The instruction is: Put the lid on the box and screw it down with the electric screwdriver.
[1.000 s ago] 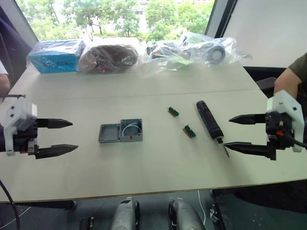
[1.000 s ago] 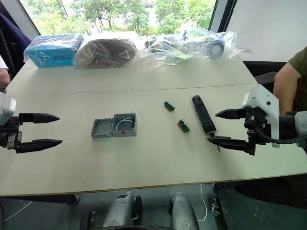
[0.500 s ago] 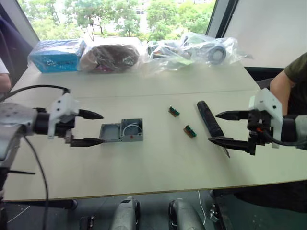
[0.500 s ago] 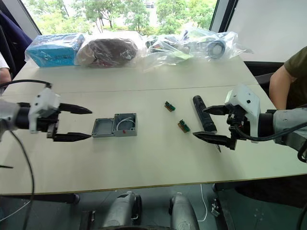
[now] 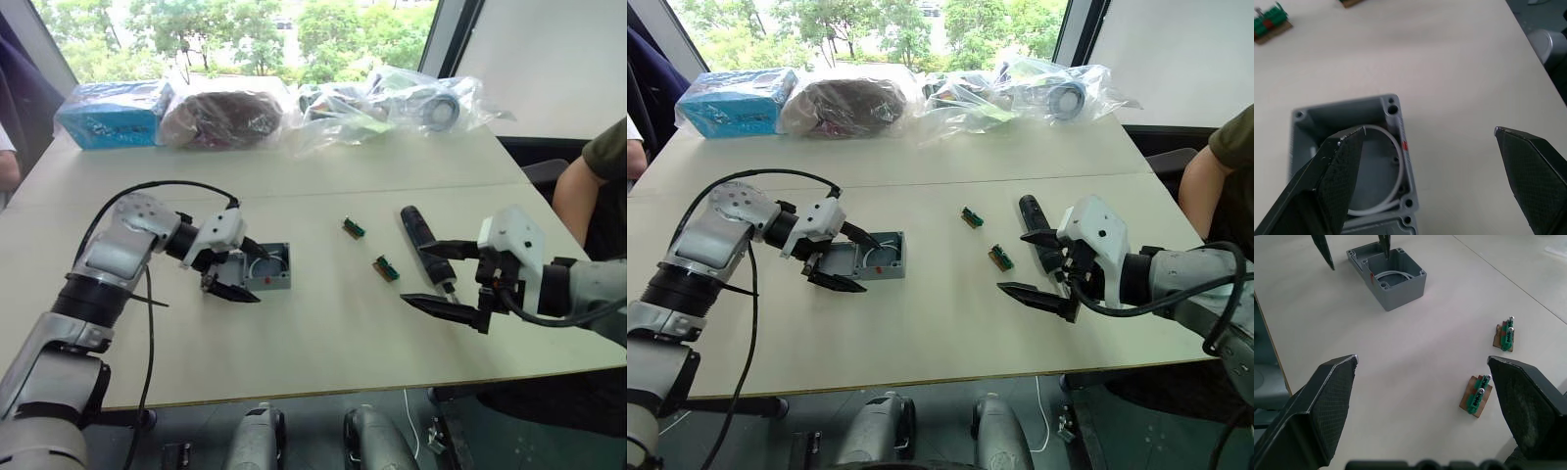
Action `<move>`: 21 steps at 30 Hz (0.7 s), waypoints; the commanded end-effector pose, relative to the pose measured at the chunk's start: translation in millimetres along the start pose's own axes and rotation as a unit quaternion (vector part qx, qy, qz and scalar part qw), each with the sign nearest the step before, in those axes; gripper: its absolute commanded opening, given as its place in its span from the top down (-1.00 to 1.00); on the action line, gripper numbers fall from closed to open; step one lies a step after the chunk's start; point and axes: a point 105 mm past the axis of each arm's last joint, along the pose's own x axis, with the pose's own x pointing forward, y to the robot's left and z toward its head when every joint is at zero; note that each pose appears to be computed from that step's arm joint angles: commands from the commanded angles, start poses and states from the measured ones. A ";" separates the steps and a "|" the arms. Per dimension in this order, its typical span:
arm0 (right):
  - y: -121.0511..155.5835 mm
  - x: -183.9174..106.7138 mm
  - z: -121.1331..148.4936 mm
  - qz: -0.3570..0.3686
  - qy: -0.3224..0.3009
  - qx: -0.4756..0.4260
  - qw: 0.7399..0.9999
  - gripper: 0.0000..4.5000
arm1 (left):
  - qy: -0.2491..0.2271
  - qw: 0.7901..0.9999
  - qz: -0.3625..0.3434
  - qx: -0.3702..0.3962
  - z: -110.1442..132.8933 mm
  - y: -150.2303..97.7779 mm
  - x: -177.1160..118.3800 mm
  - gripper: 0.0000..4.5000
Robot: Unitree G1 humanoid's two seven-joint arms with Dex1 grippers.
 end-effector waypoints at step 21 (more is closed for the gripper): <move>4.9 -2.0 8.4 -0.026 -0.022 -0.014 0.999 -1.00 | 0.030 0.992 -0.055 0.112 -5.5 6.7 43.2 0.99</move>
